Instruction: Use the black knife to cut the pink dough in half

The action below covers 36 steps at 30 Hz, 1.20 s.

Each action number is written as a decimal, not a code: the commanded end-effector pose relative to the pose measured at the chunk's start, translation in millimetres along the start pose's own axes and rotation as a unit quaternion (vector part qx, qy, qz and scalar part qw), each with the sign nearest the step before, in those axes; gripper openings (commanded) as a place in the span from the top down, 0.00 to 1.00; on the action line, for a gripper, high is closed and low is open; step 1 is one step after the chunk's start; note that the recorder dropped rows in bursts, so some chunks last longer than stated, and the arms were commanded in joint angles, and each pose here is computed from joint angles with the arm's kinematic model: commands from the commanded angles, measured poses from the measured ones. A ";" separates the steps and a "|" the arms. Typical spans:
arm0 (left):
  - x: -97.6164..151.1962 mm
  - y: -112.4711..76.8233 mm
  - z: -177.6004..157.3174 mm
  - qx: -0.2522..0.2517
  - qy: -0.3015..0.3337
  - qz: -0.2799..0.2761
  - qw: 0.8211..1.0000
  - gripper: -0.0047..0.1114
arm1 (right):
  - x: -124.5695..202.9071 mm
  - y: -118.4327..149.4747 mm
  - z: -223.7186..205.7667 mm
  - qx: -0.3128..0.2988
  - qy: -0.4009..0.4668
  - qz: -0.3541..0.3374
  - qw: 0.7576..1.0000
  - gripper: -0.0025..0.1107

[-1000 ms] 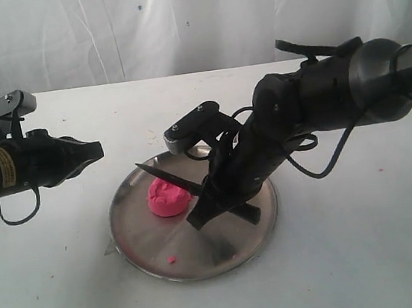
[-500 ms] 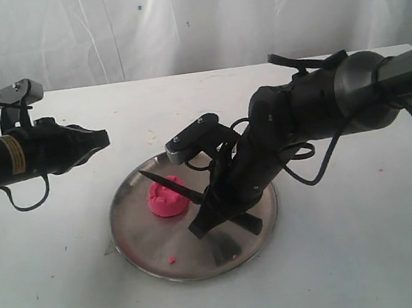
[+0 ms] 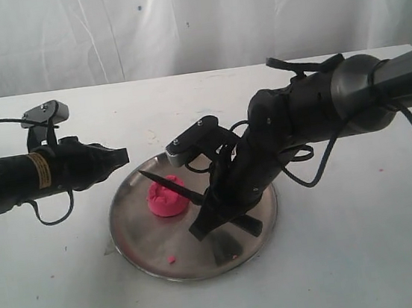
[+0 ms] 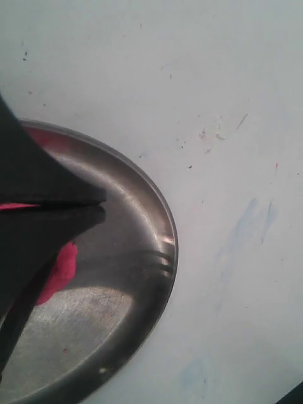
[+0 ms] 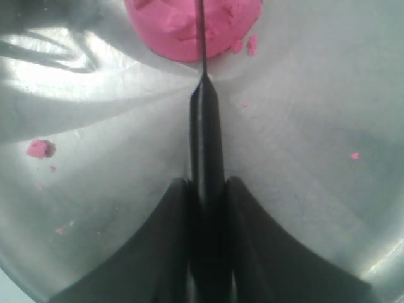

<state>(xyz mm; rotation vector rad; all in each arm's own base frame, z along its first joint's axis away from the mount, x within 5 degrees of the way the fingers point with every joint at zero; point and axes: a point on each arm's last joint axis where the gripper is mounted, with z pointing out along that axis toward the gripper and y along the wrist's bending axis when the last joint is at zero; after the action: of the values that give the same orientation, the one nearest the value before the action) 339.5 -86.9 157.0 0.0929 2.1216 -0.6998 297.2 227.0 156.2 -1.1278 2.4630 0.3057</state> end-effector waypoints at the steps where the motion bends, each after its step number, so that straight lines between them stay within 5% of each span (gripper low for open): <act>1: -2.4 -2.5 3.4 0.013 -0.012 0.007 1.000 0.96 | -2.8 -0.9 0.0 0.005 -0.009 -0.006 1.000 0.98; 29: -2.9 4.1 16.2 0.001 0.009 0.015 1.000 0.96 | -1.7 4.0 12.7 0.004 -0.006 -0.022 1.000 0.98; 36: -4.2 3.1 26.4 0.033 -0.002 0.010 0.999 0.96 | -1.4 4.2 12.7 0.003 -0.004 -0.026 1.000 0.98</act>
<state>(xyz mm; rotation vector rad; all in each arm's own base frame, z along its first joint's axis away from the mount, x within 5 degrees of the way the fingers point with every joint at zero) 360.6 -93.2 144.6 0.1349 2.1157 -0.7193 297.8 234.2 144.8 -1.1681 2.4330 0.2897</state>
